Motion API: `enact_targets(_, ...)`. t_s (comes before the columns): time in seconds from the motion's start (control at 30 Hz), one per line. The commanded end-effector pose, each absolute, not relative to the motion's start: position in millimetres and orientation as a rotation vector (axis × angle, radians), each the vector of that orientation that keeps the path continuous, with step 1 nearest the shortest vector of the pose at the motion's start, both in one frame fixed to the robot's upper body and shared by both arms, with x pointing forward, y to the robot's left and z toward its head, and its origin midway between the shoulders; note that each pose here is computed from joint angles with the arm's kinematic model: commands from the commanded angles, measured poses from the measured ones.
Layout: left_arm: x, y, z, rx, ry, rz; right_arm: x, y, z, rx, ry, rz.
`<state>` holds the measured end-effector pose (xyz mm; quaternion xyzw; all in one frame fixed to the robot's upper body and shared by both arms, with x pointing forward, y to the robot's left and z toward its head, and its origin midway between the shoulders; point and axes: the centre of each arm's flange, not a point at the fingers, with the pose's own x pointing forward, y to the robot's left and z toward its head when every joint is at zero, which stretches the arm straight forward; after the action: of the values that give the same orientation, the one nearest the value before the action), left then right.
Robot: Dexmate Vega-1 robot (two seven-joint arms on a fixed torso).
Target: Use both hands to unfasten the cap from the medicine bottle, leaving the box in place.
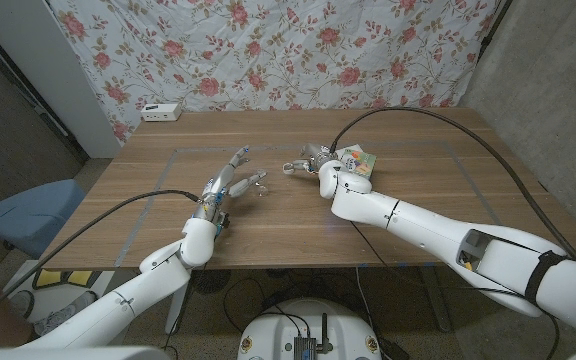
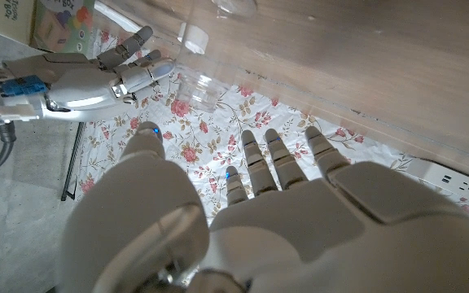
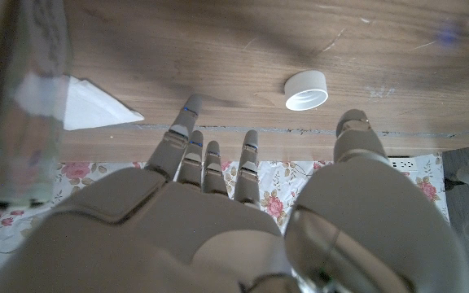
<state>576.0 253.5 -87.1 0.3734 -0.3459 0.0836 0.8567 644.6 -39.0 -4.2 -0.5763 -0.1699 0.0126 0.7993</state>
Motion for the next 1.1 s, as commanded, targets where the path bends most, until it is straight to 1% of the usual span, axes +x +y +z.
enact_targets(0.03,574,256,-83,0.725,-0.728,0.15,634,-42,1,-1.223,-0.428,0.038)
enact_targets(0.47,573,263,-73,0.629,-0.762,0.137,623,-45,12,-1.207,-0.473,0.024)
enact_targets(1.1,590,274,-66,0.492,-0.791,0.095,610,-60,21,-1.122,-0.542,-0.015)
